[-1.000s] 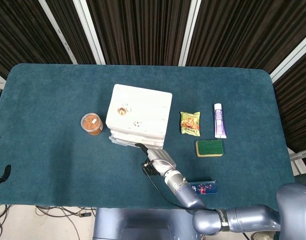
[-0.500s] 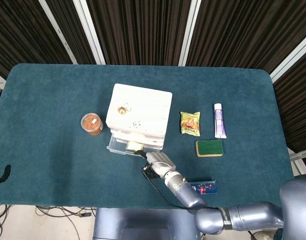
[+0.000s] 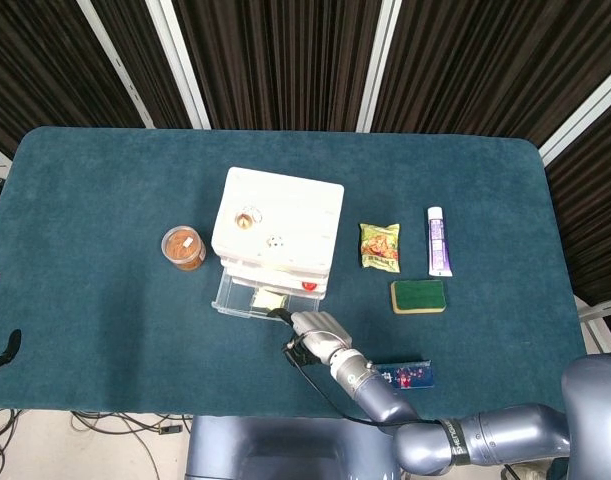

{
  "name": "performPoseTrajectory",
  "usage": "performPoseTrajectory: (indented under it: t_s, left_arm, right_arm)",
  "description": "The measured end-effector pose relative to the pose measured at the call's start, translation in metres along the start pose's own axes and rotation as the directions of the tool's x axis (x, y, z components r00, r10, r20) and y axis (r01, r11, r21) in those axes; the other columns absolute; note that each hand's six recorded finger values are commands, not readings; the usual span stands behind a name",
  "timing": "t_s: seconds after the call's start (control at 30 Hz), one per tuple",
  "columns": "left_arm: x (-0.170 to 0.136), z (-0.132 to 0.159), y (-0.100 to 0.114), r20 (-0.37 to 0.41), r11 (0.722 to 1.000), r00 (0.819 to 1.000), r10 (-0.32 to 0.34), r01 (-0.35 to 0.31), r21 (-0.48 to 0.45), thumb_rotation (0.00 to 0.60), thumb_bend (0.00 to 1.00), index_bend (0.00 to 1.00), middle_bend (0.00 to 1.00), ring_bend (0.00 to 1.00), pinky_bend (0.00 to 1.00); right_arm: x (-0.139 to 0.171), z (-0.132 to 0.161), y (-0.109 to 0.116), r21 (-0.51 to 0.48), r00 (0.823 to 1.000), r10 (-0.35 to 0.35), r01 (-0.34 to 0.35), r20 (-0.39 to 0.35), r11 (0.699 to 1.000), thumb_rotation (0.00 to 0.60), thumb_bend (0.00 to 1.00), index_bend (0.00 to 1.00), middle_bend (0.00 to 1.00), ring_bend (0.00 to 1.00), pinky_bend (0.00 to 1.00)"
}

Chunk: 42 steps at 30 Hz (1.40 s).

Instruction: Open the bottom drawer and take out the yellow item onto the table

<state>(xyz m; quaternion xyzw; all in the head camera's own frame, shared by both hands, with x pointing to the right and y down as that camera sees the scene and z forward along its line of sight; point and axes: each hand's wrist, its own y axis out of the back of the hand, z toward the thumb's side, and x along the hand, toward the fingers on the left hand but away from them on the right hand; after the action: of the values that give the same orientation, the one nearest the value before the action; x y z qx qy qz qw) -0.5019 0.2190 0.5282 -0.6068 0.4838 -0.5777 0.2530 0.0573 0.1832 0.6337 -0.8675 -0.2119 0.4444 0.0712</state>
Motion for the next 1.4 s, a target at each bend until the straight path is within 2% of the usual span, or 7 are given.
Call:
performPoseTrajectory:
  t_s: [1.07, 1.4]
  left_arm:
    - [0.0, -0.002, -0.001, -0.005, 1.0, 1.0, -0.007, 0.007, -0.001, 0.6, 0.41, 0.04, 0.0, 0.0, 0.0]
    - [0.0, -0.001, -0.002, -0.003, 1.0, 1.0, -0.007, 0.007, 0.002, 0.6, 0.4, 0.04, 0.0, 0.0, 0.0]
  right_arm:
    - [0.013, 0.0, -0.016, 0.016, 1.0, 0.024, -0.024, -0.008, 1.0, 0.6, 0.63, 0.21, 0.89, 0.92, 0.94]
    - [0.014, -0.005, -0.015, -0.017, 1.0, 0.016, -0.016, 0.004, 1.0, 0.6, 0.59, 0.13, 0.89, 0.92, 0.94]
